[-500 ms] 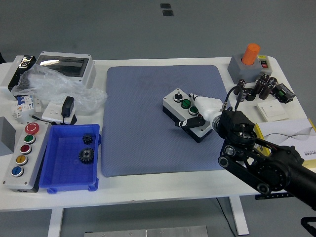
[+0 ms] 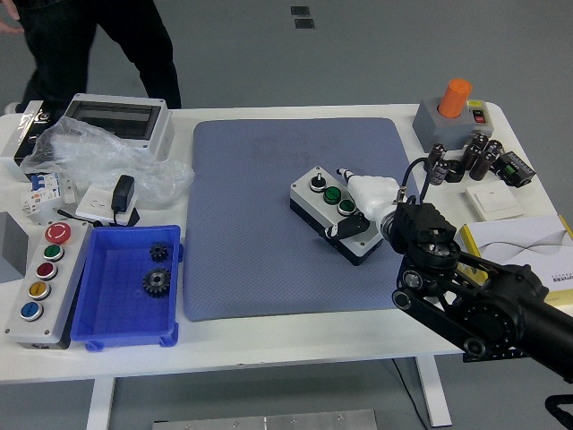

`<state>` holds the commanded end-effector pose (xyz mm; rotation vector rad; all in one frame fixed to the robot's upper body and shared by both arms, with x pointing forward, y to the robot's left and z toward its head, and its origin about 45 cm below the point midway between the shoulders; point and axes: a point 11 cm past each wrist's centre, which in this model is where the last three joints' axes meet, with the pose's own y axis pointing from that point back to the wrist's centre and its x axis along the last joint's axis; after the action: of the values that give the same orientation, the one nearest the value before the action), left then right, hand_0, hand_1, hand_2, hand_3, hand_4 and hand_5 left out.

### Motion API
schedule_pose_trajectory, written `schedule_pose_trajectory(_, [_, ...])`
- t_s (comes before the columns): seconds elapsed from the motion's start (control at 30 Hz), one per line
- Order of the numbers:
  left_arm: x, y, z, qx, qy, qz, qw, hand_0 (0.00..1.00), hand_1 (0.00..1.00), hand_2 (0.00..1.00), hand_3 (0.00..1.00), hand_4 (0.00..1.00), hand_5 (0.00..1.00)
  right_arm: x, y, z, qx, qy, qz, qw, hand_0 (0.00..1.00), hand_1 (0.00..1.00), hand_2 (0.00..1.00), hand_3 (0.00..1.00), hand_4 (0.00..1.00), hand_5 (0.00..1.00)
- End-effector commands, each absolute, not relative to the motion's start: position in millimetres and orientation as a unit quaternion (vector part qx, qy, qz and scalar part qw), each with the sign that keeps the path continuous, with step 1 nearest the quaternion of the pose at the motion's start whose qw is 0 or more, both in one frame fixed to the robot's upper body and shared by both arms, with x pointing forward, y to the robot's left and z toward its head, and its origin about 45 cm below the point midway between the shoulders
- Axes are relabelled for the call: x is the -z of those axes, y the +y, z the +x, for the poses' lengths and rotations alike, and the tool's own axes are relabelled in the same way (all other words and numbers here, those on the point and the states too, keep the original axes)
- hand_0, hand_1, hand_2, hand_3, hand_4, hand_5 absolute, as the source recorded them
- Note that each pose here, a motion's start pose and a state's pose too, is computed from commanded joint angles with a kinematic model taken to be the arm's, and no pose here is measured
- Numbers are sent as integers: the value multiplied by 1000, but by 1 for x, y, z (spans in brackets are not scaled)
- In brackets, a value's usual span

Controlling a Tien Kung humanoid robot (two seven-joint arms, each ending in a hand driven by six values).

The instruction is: Pick up the button,place it on the desk,press the button,press the button

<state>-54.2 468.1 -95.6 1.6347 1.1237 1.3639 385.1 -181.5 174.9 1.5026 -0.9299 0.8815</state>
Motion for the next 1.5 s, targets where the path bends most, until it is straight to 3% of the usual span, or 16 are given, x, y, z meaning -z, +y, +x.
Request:
schedule_pose_trajectory(0.03, [96, 468, -54, -529, 436, 634, 359, 689, 700, 629, 626, 578, 331, -174, -181, 385, -374, -392, 635, 551, 347, 538, 510, 798, 937, 380])
schedule_pose_trajectory(0.07, [96, 468, -54, -529, 435, 634, 359, 689, 701, 629, 627, 579, 332, -174, -181, 384, -375, -392, 634, 551, 293, 501, 473, 705, 901, 334])
schedule_pose_trajectory(0.23, [96, 469, -53, -532, 432, 633, 360, 689, 701, 629, 627, 579, 332, -174, -178, 383, -382, -391, 633, 548, 293, 501, 473, 705, 901, 334])
schedule_pose_trajectory(0.27, [95, 469, -52, -532, 432, 633, 360, 689, 701, 628, 626, 578, 332, -174, -177, 383, -384, -391, 633, 547, 269, 480, 450, 569, 877, 316])
schedule_pose_trajectory(0.43, [95, 469, -52, -534, 430, 633, 360, 689, 701, 628, 626, 578, 332, -176, -175, 382, -394, -392, 629, 543, 269, 480, 450, 569, 877, 316])
schedule_pose_trajectory(0.47, [95, 469, -52, -535, 429, 633, 360, 689, 701, 628, 627, 578, 332, -176, -175, 382, -396, -393, 628, 543, 223, 450, 439, 465, 787, 247])
schedule_pose_trajectory(0.63, [95, 470, -52, -536, 427, 633, 360, 689, 701, 628, 627, 578, 332, -178, -173, 381, -406, -397, 624, 536, 223, 450, 439, 465, 787, 247])
schedule_pose_trajectory(0.67, [95, 470, -52, -536, 427, 633, 360, 689, 701, 628, 627, 581, 337, -179, -172, 381, -409, -398, 623, 535, 205, 448, 433, 411, 659, 180])
schedule_pose_trajectory(0.83, [96, 469, -52, -537, 427, 632, 360, 689, 701, 628, 627, 581, 337, -188, -174, 381, -427, -403, 615, 526, 205, 448, 433, 411, 659, 180])
schedule_pose_trajectory(0.87, [96, 469, -52, -537, 427, 632, 360, 689, 701, 630, 628, 587, 346, -190, -175, 381, -432, -403, 614, 524, 205, 466, 436, 385, 561, 111])
schedule_pose_trajectory(1.5, [96, 468, -52, -536, 426, 633, 361, 688, 701, 632, 631, 593, 354, -198, -188, 384, -460, -393, 594, 530, 246, 494, 447, 367, 523, 78])
